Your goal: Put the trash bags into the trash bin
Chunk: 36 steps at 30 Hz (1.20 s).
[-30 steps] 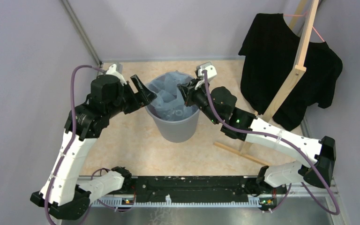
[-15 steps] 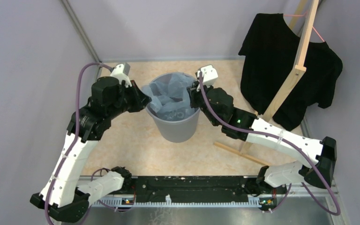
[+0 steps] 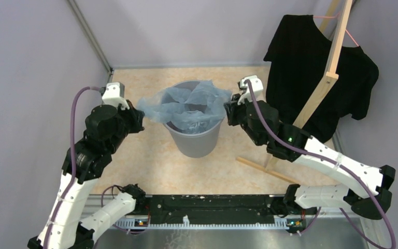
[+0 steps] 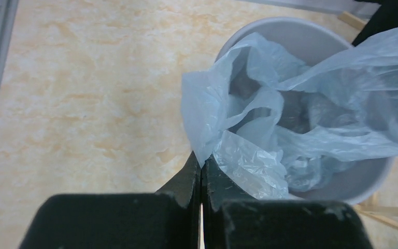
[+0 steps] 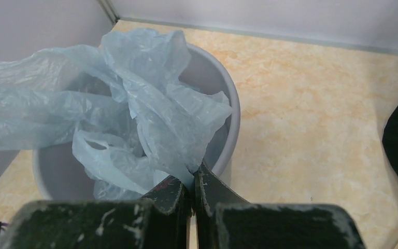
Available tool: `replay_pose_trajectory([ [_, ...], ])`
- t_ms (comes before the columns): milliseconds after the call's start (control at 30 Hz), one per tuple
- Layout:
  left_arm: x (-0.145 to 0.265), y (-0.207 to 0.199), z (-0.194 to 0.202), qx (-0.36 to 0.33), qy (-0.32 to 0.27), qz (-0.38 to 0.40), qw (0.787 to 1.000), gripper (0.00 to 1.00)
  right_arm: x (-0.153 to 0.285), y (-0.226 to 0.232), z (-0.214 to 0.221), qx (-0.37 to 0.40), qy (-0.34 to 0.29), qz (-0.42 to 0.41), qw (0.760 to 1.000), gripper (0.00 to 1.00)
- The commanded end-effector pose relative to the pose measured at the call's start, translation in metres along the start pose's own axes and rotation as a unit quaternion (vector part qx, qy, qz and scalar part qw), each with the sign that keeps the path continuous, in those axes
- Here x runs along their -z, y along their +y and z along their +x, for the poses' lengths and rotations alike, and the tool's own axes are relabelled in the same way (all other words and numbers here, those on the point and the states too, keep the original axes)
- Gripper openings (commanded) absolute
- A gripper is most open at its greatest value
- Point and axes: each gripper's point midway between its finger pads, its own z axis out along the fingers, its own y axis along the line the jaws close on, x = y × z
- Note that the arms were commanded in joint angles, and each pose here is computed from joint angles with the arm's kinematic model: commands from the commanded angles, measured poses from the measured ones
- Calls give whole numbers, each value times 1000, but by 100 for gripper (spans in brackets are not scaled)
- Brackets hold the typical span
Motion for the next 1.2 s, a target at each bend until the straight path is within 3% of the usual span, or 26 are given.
replay_pose_trajectory([
  [0, 1, 26, 14, -23, -12, -45, 999, 0, 14, -1, 20, -36, 37, -7, 999, 1],
  [267, -5, 72, 33, -76, -28, -144, 986, 0, 20, -35, 39, -19, 39, 62, 997, 3],
  [500, -22, 53, -30, -90, -106, -142, 980, 0, 12, -55, 16, 69, 29, 137, 988, 5],
  [633, -37, 58, -56, -100, -135, -193, 967, 0, 10, -73, -3, 86, 6, 201, 976, 7],
  [900, -56, 87, -34, -151, -76, -275, 946, 0, 14, -88, -12, 67, 0, 218, 974, 17],
  [1067, -62, 84, -4, -129, -22, -234, 963, 0, 13, -96, -3, 38, 4, 195, 980, 18],
  [1167, -56, 75, -4, -104, -1, -208, 973, 0, 14, -96, 0, 36, 15, 186, 982, 10],
])
